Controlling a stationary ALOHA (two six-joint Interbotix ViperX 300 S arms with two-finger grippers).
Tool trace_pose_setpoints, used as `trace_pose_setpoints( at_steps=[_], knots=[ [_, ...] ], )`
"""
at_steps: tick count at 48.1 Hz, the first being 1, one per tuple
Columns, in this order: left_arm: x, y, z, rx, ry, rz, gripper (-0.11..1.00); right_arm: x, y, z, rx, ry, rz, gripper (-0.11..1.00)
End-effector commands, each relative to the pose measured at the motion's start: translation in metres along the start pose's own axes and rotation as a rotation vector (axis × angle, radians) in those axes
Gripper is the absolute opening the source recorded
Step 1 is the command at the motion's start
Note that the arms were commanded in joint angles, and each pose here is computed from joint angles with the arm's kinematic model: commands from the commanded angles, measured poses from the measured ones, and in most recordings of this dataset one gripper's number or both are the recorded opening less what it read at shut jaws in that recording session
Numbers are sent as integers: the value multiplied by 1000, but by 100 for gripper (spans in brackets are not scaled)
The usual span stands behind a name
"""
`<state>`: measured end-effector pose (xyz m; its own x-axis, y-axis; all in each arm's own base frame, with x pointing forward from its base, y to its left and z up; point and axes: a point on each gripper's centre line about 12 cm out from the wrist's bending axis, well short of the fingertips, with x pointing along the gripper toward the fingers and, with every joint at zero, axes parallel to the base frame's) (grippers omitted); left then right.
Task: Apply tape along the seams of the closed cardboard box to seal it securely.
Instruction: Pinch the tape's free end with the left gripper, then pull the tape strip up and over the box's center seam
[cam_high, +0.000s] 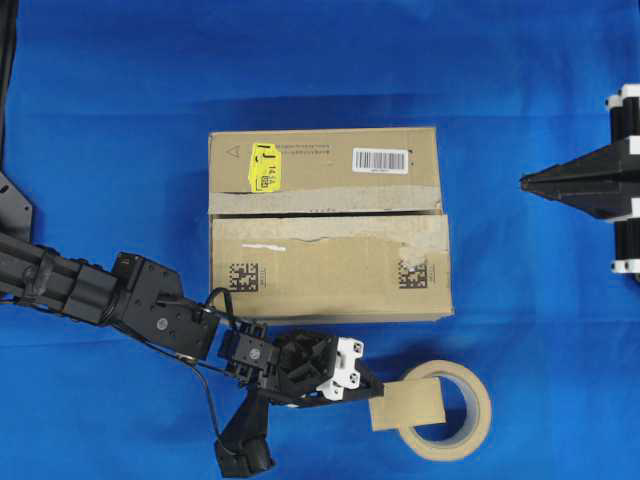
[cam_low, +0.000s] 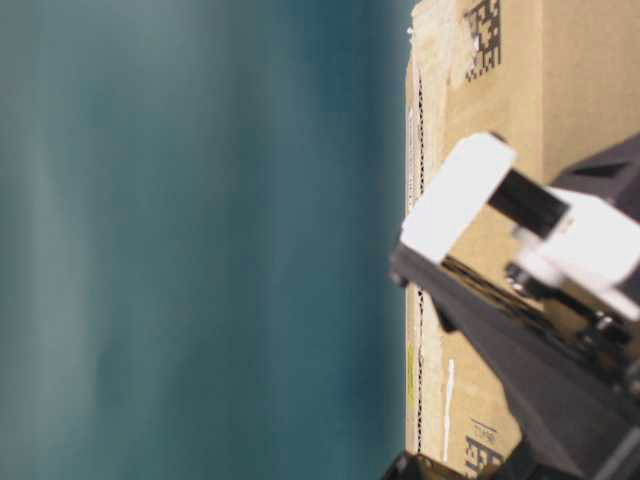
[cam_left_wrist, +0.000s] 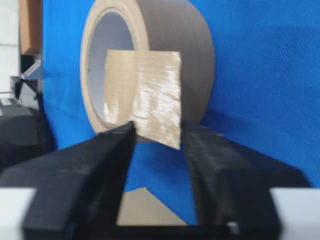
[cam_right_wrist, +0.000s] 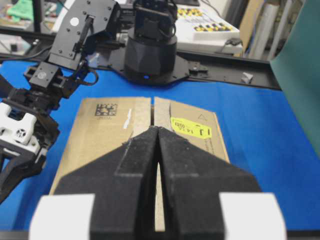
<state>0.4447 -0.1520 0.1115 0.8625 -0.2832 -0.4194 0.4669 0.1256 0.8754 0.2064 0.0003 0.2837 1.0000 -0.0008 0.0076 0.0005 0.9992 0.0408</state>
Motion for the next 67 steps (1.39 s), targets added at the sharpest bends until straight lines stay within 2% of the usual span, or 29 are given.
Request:
trace_pose_setpoints(
  at_steps=[1,9,12,21,28,45,57,67],
  knots=[
    [1,15,5,-9,-12,40,32,3,1,8,2,-18,3,0],
    [3,16,4,-15,-4,21,7,3,1,7,2,-12,3,0],
    [3,16,3,-19,-1,17,2,3,1,7,2,-9,3,0],
    [2,16,3,-28,0,13,2,3,1,6,2,0,3,0],
    [-6,29,6,-31,-5,30,2,3,1,6,2,0,3,0],
    [-30,85,7,-39,-13,157,2,3,1,6,3,0,3,0],
    [-45,98,5,-42,-13,191,2,3,1,6,3,2,3,0],
    [-75,120,-18,-55,32,255,2,3,1,6,3,3,3,0]
  ],
)
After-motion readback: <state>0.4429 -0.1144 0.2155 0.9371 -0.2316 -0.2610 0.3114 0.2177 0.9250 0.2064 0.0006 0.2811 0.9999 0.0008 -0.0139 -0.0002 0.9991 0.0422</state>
